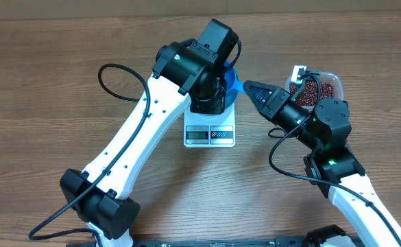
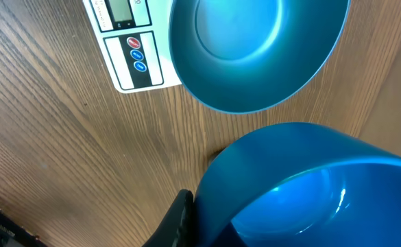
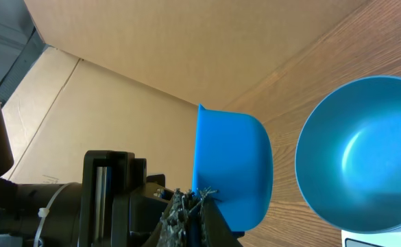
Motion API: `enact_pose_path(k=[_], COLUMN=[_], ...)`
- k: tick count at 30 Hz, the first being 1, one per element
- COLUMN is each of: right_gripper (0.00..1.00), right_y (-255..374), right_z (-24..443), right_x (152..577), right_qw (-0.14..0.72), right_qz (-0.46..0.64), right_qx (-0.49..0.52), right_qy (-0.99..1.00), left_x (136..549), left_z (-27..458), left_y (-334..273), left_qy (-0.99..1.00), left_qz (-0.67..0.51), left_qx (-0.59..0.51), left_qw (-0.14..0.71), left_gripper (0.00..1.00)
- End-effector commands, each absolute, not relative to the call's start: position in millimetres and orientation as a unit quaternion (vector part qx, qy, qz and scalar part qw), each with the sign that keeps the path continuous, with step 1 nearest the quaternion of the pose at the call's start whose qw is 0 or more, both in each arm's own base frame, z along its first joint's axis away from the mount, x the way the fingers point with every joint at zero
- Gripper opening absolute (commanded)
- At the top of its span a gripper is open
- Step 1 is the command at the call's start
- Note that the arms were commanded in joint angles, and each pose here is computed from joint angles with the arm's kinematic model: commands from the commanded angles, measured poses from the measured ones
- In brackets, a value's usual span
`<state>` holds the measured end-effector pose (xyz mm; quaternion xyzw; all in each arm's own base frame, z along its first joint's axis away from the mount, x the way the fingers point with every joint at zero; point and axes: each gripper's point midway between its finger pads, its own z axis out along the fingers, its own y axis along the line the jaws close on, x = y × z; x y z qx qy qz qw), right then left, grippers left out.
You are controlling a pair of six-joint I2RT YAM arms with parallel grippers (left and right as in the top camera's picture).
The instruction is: Scoop item into bowl and weigh 150g on scale
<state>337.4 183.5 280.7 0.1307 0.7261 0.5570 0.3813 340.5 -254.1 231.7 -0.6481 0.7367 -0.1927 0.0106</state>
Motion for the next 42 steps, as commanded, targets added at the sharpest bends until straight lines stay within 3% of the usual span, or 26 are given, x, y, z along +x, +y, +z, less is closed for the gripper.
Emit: enact_pose_path(k=[1,4,9,11,13,29,34,42], right_gripper=[0.04,0.04,0.04,0.04,0.04,0.04,0.04,0.04], right_y=[189,188,188,187,186,177,173,167], right_z=[296,295,292,291,289,267,264,260], right_x=[335,335,335,335,336,342,343,337], right_qw=[0.386,0.385,0.382,0.382,0.383,0.385,0.391,0.416], right_qz=[0.569,0.568,0.564,0.563,0.56,0.516,0.505,0.47], right_qx=[0.111,0.113,0.115,0.117,0.121,0.143,0.143,0.09], right_qy=[0.718,0.719,0.723,0.723,0.725,0.751,0.755,0.773], left_x=[347,348,350,351,352,352,345,339], left_z=[231,231,231,230,230,251,280,317], left_y=[-252,-251,-248,-245,-244,-217,-178,-147], left_qy=[0.729,0.729,0.728,0.728,0.73,0.768,0.758,0.802], left_qz=[-0.192,-0.191,-0.188,-0.186,-0.184,-0.177,-0.159,-0.137], left_qx=[-0.656,-0.657,-0.658,-0.658,-0.656,-0.606,-0.606,-0.514], left_qw=[0.021,0.023,0.034,0.041,0.047,0.107,0.18,0.274], left_gripper=[0.05,0.16,0.76,0.9,0.96,1.0,1.0,0.99])
